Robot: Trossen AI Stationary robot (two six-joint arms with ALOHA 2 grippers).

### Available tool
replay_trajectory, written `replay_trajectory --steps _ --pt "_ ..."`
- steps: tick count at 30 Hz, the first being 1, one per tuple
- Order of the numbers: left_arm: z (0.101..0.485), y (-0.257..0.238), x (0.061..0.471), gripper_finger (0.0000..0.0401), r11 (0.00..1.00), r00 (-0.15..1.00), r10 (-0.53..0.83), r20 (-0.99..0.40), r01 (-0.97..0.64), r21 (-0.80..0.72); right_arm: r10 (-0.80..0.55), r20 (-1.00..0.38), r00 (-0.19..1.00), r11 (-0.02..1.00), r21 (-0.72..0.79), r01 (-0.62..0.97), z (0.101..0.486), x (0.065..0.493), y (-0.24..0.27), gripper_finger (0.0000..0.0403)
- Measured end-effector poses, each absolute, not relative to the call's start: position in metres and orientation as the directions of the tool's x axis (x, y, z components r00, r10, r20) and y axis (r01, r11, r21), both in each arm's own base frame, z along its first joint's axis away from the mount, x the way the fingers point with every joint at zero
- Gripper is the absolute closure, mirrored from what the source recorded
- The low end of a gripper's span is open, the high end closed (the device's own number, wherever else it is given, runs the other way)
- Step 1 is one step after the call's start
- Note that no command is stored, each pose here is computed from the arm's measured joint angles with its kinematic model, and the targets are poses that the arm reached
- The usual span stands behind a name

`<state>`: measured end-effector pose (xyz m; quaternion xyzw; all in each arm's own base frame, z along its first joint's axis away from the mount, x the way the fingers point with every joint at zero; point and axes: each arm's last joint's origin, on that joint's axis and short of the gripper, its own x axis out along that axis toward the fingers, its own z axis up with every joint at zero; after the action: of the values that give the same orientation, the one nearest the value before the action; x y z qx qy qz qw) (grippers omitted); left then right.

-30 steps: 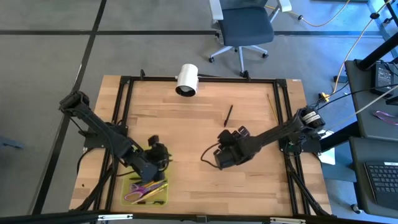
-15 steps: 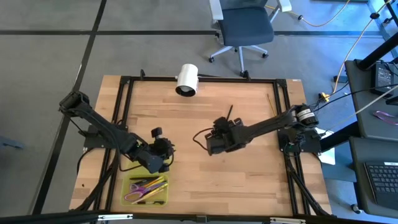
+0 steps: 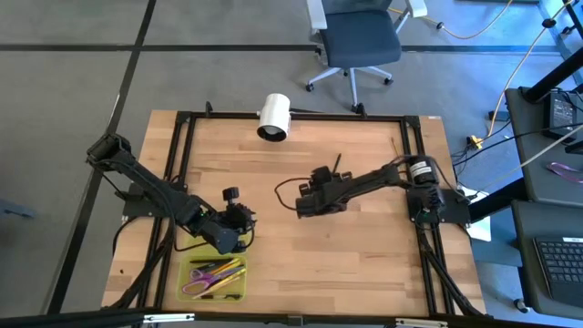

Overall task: Pick & place school supplies into a supply box
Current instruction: Put the black pen into the yellow supply box

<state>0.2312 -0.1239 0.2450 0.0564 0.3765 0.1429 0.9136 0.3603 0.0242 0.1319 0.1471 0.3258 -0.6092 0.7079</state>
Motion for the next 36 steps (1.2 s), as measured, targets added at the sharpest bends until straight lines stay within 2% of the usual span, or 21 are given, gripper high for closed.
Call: replay_trajectory --steps 5,9,30,36 --pt "0.245 -0.124 0.231 0.0308 0.953 0.675 0.302 -0.673 -0.200 0.228 -0.747 -0.661 -0.068 0.075 -0.185 0.980 0.122 0.352 0.016 0.0201" --pt "0.244 -0.124 0.231 0.0312 0.953 0.673 0.303 -0.674 -0.199 0.229 -0.740 -0.668 -0.074 0.020 -0.132 0.991 0.120 0.352 0.016 0.0201" --pt "0.244 -0.125 0.231 0.0313 0.962 0.669 0.274 -0.691 -0.191 0.196 -0.742 -0.667 -0.066 -0.037 -0.058 0.998 0.119 0.353 0.016 0.0201" --pt "0.244 -0.126 0.231 0.0313 0.962 0.669 0.273 -0.692 -0.195 0.191 -0.741 -0.668 -0.065 -0.082 -0.006 0.997 0.096 0.338 0.015 0.0201"
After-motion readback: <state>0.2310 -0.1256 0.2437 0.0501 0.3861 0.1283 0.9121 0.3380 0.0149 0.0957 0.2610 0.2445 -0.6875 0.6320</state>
